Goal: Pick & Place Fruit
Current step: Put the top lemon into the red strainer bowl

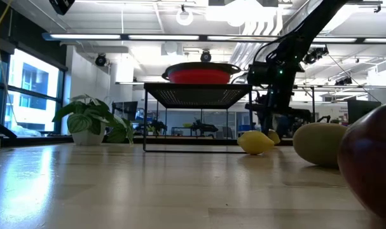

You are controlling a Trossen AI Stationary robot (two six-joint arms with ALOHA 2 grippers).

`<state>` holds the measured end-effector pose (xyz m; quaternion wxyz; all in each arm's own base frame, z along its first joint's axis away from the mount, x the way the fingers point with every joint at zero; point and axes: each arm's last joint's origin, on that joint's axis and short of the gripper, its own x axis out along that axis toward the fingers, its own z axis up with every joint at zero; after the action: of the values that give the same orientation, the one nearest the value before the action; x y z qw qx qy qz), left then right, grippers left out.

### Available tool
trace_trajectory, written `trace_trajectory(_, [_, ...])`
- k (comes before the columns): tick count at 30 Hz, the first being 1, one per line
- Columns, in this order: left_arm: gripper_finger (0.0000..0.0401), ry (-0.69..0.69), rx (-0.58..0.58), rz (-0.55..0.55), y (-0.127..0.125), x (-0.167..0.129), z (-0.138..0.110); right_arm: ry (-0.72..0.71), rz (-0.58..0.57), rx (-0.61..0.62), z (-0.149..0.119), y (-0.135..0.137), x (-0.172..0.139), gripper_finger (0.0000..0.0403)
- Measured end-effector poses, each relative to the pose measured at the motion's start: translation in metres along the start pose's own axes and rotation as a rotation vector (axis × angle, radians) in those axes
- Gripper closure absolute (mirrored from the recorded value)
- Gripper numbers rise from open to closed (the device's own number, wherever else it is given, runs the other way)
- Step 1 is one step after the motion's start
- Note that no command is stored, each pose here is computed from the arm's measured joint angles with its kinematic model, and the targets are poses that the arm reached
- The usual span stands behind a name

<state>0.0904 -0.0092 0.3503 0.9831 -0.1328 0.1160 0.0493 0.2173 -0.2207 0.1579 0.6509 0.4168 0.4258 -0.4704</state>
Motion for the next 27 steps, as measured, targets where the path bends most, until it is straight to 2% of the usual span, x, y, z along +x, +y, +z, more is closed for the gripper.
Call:
trace_trajectory(6, [0.0401, 0.000, 0.000, 0.000, 0.000, 0.000, 0.000, -0.083, 0.050, 0.005, 0.003, 0.000, -0.028, 0.0204])
trace_trajectory(16, [0.0401, 0.000, 0.000, 0.000, 0.000, 0.000, 0.000, -0.285, 0.175, 0.016, 0.002, -0.004, -0.096, 0.0205])
trace_trajectory(21, [0.0401, 0.000, 0.000, 0.000, 0.000, 0.000, 0.000, -0.439, 0.290, 0.047, 0.000, -0.006, -0.134, 0.0204])
trace_trajectory(27, [0.0401, 0.001, 0.000, 0.000, 0.000, 0.000, 0.000, -0.650, 0.487, 0.035, -0.006, 0.004, -0.177, 0.0205])
